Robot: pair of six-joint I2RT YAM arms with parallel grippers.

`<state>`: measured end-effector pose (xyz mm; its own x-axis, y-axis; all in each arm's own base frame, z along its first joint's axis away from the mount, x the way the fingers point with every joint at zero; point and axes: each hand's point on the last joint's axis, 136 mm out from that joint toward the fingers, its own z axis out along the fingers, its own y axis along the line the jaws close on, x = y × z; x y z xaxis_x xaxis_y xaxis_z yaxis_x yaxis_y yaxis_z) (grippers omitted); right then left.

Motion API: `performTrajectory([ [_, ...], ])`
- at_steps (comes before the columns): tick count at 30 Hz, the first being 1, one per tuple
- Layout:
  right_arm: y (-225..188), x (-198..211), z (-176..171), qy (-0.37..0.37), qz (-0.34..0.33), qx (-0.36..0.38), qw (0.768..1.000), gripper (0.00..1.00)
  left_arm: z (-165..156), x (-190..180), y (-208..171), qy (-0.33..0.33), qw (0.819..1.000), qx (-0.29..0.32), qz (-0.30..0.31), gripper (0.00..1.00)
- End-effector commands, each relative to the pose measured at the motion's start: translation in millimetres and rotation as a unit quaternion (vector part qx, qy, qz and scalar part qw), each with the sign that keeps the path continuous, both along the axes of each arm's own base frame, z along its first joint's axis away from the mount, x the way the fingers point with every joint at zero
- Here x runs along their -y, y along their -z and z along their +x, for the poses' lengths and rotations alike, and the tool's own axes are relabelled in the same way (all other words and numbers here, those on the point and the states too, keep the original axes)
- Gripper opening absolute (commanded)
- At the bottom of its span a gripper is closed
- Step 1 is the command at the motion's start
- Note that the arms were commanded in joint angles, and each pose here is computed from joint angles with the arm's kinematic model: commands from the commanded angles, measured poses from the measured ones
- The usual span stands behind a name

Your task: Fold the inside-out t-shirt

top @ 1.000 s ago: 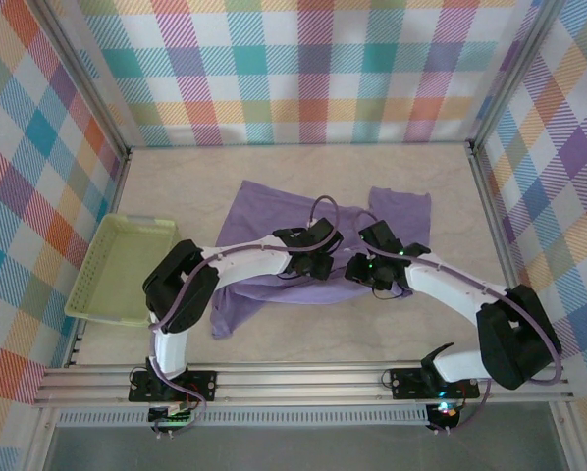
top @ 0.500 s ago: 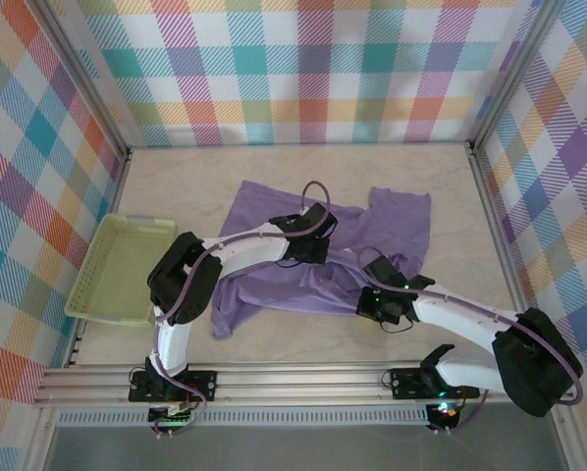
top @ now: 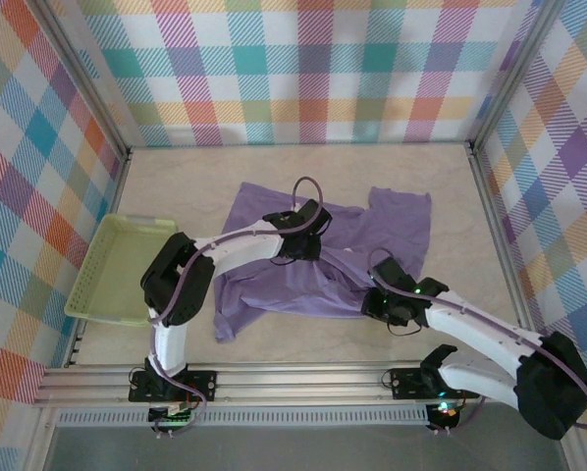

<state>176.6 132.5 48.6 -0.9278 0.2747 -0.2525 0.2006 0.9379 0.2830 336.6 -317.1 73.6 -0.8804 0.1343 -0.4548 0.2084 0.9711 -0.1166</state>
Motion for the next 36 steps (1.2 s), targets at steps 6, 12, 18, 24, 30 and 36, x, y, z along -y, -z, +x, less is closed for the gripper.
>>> performTrajectory([
  [6,-46,-34,40,-0.049,0.021,0.061,0.997,0.41,-71,17,-28,0.006,0.998,0.001,-0.065,0.53],
  [12,-39,-64,75,-0.073,0.021,0.069,0.995,0.4,-77,9,-3,-0.036,0.996,-0.01,-0.087,0.49],
  [18,-12,-73,91,-0.087,-0.01,0.046,0.995,0.33,-83,-4,13,-0.05,0.995,-0.016,-0.079,0.47],
  [24,5,-74,92,-0.093,-0.021,0.031,0.995,0.28,-88,-16,29,-0.063,0.995,-0.026,-0.07,0.47],
  [30,5,-75,87,-0.098,-0.017,0.021,0.995,0.12,-88,-17,31,-0.063,0.995,-0.026,-0.068,0.47],
  [36,-40,-59,84,-0.097,-0.029,0.063,0.993,0.0,-85,-18,21,-0.053,0.997,-0.013,-0.059,0.47],
])
